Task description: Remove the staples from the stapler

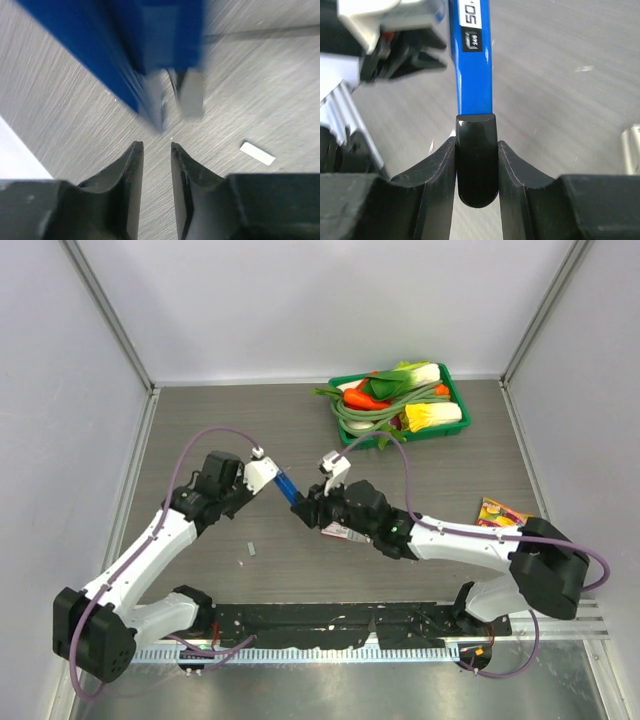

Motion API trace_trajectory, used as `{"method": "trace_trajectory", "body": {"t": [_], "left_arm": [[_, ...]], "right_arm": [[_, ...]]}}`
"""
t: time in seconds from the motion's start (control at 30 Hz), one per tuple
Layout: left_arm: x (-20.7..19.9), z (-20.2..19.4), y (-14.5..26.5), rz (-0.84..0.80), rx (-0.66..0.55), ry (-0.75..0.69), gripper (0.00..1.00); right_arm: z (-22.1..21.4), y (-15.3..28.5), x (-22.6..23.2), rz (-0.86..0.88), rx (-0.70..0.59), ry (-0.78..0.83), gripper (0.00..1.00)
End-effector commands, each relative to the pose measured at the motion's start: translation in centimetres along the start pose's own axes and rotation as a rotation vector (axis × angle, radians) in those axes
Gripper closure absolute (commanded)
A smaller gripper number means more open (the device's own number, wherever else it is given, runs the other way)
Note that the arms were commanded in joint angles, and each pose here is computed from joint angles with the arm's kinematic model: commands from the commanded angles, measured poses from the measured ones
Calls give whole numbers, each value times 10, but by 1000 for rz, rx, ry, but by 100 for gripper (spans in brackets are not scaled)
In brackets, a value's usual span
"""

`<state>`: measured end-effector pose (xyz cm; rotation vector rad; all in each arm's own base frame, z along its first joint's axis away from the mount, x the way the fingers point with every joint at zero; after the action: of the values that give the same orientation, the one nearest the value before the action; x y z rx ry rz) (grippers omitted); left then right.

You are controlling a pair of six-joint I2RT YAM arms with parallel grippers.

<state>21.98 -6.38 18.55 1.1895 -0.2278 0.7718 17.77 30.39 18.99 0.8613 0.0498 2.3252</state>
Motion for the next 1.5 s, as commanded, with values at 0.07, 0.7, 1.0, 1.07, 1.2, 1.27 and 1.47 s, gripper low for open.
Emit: {"method": "trace_trajectory", "body": {"t": [0.07, 0.7, 1.0, 1.07, 1.2, 1.27, 1.47], "left_arm": [[-7, 28, 35, -200, -113, 175, 50], [41, 10, 58, -77, -74, 526, 31], [44, -7, 75, -99, -90, 647, 32], [41, -9, 78, -88, -96, 645, 32], [37, -12, 77, -92, -82, 654, 32], [36, -12, 76, -94, -83, 660, 32], [37, -12, 71, -85, -91, 683, 32]], "right_arm": [[63, -36, 27, -18, -199, 13, 99], [88, -118, 18, -30, -369, 121, 99], [70, -188, 3, -125, -535, 346, 99], [64, -197, -2, -149, -581, 398, 99], [51, -205, -3, -194, -582, 469, 99], [42, -203, -7, -215, -547, 483, 99], [35, -188, -15, -320, -408, 414, 82]]}}
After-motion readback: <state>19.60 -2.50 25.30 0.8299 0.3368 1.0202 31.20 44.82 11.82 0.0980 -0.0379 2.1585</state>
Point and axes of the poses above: each gripper's point midway between its finger pads, its own y axis back along the fingers, its own x axis along the line the jaws close on, z = x × y, the point moved 8 cm from there along y, back along the fingers, and after that the axes turned 14 degrees about -y, right-handed, at the moved point
